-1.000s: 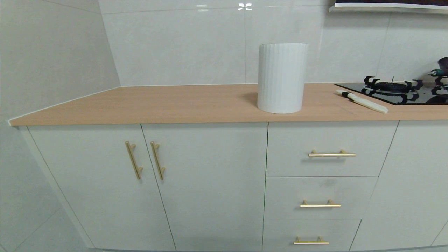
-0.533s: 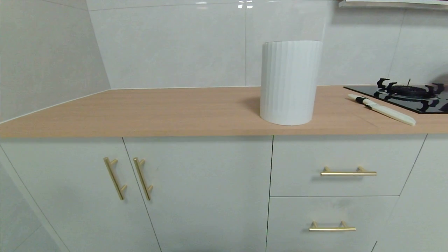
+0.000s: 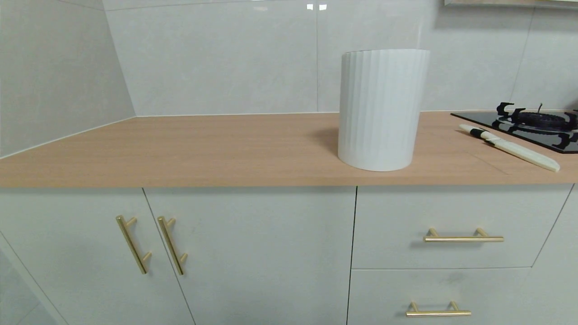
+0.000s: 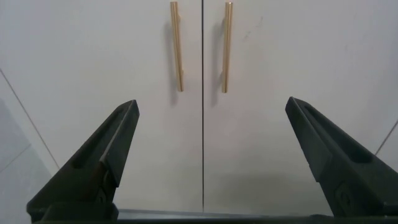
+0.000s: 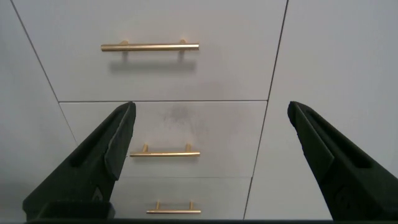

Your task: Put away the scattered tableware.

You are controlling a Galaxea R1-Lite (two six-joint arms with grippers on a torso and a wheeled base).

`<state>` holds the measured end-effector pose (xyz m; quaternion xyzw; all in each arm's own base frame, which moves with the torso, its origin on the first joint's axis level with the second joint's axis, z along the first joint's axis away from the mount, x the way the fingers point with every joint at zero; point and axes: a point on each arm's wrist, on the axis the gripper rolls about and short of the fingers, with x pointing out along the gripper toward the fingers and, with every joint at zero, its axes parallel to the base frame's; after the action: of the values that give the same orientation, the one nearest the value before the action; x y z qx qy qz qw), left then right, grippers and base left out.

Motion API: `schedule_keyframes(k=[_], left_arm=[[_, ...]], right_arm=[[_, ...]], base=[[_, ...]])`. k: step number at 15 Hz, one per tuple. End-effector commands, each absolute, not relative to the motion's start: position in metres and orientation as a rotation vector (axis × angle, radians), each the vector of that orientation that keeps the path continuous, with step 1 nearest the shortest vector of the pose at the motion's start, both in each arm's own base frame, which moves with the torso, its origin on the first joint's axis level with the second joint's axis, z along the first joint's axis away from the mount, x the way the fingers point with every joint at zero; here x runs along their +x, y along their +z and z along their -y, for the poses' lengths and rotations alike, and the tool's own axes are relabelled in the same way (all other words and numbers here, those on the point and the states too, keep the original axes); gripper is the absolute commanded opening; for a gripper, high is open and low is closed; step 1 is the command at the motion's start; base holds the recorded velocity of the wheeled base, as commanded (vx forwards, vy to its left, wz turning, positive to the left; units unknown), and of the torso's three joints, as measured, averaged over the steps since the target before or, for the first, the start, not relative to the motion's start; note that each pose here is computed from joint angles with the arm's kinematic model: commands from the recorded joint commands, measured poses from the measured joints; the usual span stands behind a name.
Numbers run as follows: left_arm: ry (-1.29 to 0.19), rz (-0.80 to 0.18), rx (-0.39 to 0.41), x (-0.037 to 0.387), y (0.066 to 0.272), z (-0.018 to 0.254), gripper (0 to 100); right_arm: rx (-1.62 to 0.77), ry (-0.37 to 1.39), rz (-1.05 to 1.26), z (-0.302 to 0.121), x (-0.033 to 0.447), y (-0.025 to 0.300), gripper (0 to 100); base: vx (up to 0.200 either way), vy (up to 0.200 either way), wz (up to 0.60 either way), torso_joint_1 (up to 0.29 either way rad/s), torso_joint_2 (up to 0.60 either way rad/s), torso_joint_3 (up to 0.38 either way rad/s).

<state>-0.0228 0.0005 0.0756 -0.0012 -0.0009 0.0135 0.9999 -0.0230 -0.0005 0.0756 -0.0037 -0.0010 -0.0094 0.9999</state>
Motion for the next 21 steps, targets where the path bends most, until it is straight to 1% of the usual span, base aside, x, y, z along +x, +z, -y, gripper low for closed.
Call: schedule_keyframes(k=[1, 2, 13, 21], left_arm=[[0.028, 0.002, 0.0, -0.0228, 0.0756, -0.0005, 100], [0.026, 0.002, 0.0, -0.0228, 0.0756, -0.0004, 100], [0.028, 0.002, -0.003, -0.0228, 0.0756, -0.0005, 100], [0.028, 0.002, -0.005, -0.0228, 0.0756, -0.0005, 100]], right_arm=[[-0.008, -0.018, 0.0, 0.0006, -0.0228, 0.0755, 100], [-0.008, -0.018, 0.001, 0.0006, -0.0229, 0.0759, 100], [-0.006, -0.018, 0.0, 0.0006, -0.0228, 0.0755, 100], [-0.006, -0.018, 0.0, 0.0006, -0.0228, 0.0755, 100]], base=[[0.0, 0.0, 0.0, 0.0, 0.0, 0.0], [0.0, 0.0, 0.0, 0.0, 0.0, 0.0], [0.0, -0.2, 0.0, 0.002, 0.0, 0.002], [0.0, 0.0, 0.0, 0.0, 0.0, 0.0]])
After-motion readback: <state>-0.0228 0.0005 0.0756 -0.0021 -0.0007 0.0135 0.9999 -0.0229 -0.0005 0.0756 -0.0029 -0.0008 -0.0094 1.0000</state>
